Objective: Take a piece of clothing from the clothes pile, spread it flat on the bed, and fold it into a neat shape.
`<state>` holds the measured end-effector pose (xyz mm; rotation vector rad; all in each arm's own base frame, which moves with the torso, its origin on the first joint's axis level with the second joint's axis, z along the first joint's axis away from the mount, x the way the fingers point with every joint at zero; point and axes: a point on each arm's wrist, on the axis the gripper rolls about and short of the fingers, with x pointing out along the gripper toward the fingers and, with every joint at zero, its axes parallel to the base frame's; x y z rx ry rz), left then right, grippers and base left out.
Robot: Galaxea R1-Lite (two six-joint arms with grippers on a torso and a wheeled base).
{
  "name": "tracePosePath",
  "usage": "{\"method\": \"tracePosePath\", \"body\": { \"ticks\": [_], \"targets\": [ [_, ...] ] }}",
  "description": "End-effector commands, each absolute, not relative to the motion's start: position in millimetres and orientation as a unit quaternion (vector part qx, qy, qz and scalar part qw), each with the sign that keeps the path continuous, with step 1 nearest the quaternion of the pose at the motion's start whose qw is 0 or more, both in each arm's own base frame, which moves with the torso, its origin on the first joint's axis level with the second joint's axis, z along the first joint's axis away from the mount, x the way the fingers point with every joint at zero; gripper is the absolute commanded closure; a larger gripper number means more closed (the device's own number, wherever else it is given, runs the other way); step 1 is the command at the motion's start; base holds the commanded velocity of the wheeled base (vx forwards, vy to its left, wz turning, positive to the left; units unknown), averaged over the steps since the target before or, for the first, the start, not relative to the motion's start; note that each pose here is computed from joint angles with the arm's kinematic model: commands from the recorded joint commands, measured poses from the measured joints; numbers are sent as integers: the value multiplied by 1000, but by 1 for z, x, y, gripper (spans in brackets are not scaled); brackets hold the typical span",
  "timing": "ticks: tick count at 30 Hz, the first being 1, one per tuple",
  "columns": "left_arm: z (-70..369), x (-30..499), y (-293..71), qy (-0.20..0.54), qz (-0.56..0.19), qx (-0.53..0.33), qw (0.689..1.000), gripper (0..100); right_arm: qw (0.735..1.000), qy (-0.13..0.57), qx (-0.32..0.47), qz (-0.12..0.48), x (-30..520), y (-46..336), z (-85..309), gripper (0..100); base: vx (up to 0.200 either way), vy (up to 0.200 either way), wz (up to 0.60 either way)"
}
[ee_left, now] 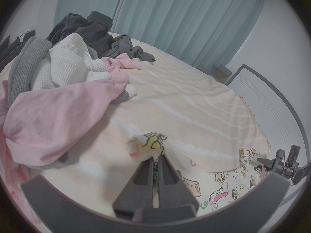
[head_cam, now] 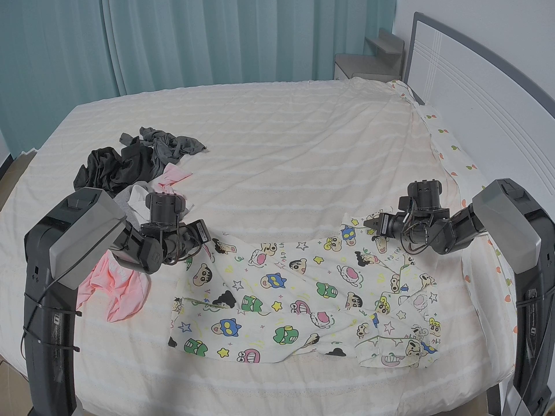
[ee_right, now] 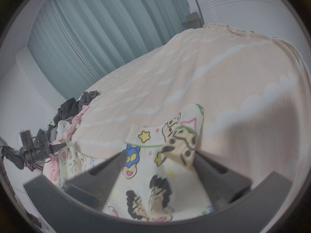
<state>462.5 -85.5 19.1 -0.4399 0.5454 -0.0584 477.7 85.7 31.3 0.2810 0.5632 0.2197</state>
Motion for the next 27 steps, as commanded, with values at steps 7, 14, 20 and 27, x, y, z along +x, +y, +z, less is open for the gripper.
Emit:
{"method": "tracePosePath", "body": {
  "ticks": [7,14,20,27],
  "targets": [
    [25,461,-88,258,-19,-212,942,100,953,250,142,92,490,80,36,100,0,0,0],
    [33,461,-86,245,-4,-210,946,100,965,205,148,72,492,66,53,100,0,0,0],
    [37,461,-86,238,4,-209,949,100,965,185,174,67,491,62,67,100,0,0,0],
    [41,461,-86,231,8,-209,950,100,967,167,182,65,489,56,81,100,0,0,0]
  ]
}}
